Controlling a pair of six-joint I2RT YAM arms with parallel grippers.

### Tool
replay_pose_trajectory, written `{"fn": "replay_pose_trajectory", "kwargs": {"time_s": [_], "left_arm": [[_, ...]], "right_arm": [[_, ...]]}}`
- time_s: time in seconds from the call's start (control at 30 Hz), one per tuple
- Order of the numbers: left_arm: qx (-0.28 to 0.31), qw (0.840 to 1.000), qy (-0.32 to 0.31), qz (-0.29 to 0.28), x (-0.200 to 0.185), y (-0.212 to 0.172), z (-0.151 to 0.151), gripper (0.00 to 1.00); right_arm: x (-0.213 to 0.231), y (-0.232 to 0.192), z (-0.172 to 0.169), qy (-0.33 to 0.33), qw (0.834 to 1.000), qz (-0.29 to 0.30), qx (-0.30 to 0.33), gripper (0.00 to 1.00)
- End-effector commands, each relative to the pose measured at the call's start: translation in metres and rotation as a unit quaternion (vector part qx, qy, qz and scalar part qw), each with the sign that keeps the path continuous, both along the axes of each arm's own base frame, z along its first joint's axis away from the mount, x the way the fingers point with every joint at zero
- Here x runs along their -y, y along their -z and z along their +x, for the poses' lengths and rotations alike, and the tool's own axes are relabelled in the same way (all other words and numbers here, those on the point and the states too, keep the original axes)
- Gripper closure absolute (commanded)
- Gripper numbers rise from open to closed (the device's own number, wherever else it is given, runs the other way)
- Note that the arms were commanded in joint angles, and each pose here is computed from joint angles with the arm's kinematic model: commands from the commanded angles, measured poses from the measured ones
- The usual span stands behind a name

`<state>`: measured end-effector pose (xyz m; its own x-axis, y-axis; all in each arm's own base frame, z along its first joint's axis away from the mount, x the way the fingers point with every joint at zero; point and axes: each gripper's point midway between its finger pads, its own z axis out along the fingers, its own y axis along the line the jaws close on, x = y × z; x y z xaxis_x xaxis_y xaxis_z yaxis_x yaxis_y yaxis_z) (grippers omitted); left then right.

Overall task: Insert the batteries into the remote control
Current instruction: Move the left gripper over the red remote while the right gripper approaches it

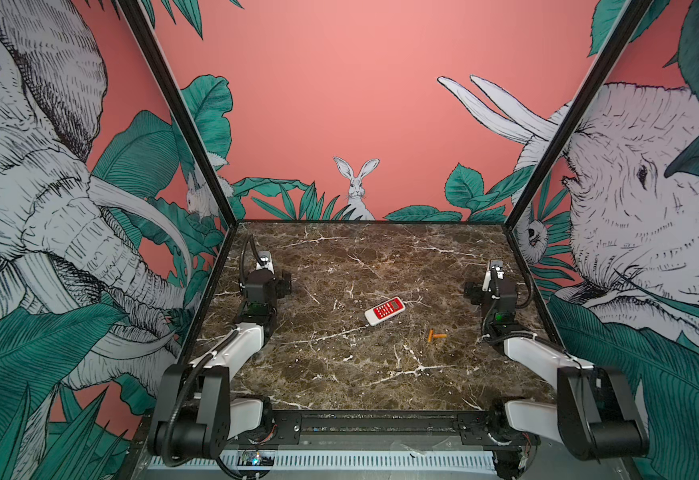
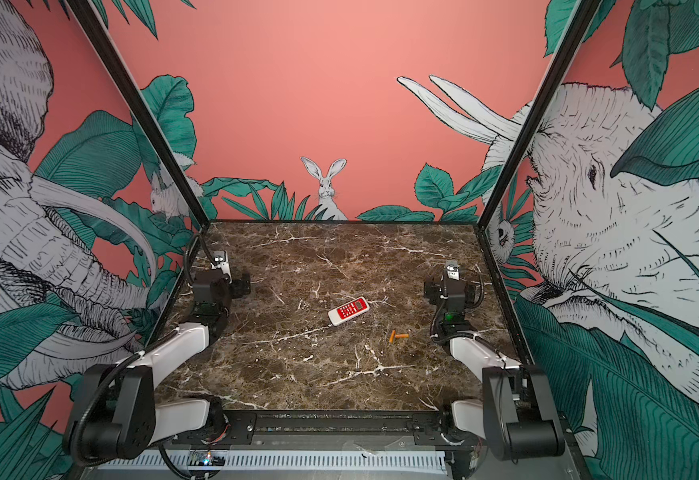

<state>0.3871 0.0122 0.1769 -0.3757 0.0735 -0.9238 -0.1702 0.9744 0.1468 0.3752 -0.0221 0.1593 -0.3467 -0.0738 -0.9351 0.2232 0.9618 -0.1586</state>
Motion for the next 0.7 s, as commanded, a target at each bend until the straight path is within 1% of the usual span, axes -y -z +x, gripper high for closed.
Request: {"fn": "replay_pose_trajectory", "kwargs": {"time_s": [0.0, 0.03, 0.1, 0.17, 0.23, 0.33, 0.4, 0.5, 0.53, 0.67], "left_arm": [[-0.092, 0.994, -0.024, -0.044, 0.0, 0.011, -0.022, 0.0], [-0.114, 0.991, -0.022, -0.059, 0.004, 0.011, -0.027, 0.0], [-0.142, 0.986, 0.003, -0.086, 0.017, 0.011, -0.031, 0.0], [-0.154, 0.979, 0.046, -0.123, 0.038, 0.011, -0.035, 0.0], [-0.168, 0.971, 0.089, -0.142, 0.061, 0.01, -0.04, 0.0], [-0.203, 0.96, 0.148, -0.127, 0.098, 0.009, -0.049, 0.01], [-0.227, 0.948, 0.186, -0.125, 0.121, 0.011, -0.056, 0.0], [-0.253, 0.925, 0.25, -0.131, 0.159, 0.012, -0.065, 0.0], [-0.263, 0.918, 0.268, -0.125, 0.171, 0.013, -0.069, 0.0], [-0.306, 0.894, 0.323, -0.057, 0.216, 0.023, -0.081, 0.01]], "right_arm": [[-0.012, -0.005, -0.01, -0.006, 0.999, 0.01, -0.033, 0.01], [-0.018, -0.01, -0.012, -0.015, 0.999, 0.016, -0.036, 0.01], [-0.032, -0.017, -0.015, -0.033, 0.998, 0.027, -0.04, 0.01], [-0.043, -0.023, -0.019, -0.047, 0.996, 0.055, -0.053, 0.01], [-0.059, -0.023, -0.02, -0.079, 0.991, 0.08, -0.075, 0.01], [-0.081, -0.024, -0.024, -0.119, 0.983, 0.092, -0.104, 0.01], [-0.094, -0.024, -0.029, -0.141, 0.978, 0.1, -0.117, 0.01], [-0.114, -0.02, -0.04, -0.172, 0.97, 0.109, -0.134, 0.01], [-0.121, -0.02, -0.045, -0.182, 0.967, 0.113, -0.137, 0.01], [-0.145, -0.015, -0.065, -0.218, 0.956, 0.119, -0.155, 0.01]]}}
